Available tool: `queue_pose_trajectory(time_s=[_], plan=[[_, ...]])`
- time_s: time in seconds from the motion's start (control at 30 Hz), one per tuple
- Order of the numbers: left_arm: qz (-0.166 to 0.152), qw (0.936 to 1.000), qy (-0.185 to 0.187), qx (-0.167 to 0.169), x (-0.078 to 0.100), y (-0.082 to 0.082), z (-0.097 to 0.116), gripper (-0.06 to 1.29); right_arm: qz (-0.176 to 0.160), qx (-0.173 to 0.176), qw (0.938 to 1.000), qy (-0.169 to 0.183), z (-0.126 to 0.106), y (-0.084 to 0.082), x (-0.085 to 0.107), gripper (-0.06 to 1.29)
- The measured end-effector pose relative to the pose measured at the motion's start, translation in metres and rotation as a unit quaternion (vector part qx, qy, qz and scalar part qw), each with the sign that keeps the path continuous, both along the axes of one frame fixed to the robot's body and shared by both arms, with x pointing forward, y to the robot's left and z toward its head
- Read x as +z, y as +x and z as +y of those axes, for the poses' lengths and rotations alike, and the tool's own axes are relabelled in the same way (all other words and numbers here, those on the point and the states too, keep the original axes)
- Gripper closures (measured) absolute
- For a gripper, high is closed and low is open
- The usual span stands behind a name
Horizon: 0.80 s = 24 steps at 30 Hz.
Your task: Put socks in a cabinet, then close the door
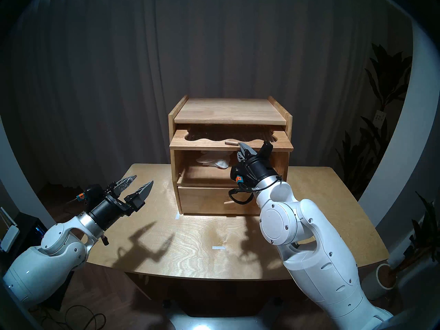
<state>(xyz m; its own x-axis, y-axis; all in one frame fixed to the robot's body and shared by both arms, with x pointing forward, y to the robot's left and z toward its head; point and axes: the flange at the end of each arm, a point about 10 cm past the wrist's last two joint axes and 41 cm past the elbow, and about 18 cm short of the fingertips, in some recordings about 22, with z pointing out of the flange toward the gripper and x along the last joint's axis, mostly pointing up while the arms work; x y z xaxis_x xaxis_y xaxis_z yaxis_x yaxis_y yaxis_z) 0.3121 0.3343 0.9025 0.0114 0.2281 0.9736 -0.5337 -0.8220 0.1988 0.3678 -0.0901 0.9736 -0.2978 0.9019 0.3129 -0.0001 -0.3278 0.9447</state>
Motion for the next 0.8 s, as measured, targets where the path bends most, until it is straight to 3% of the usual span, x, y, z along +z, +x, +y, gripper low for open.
queue_pose_trajectory(time_s=[0.43,0.8], plan=[[0.0,1.0,0.0,0.0,0.0,0.0,0.0,-0.02,-0.034,-0.047,0.9974,-0.043,-0.011,-0.009,-0.008,1.19],[0.0,1.0,0.0,0.0,0.0,0.0,0.0,-0.02,-0.078,-0.086,0.9914,-0.058,0.004,-0.022,-0.024,1.22]])
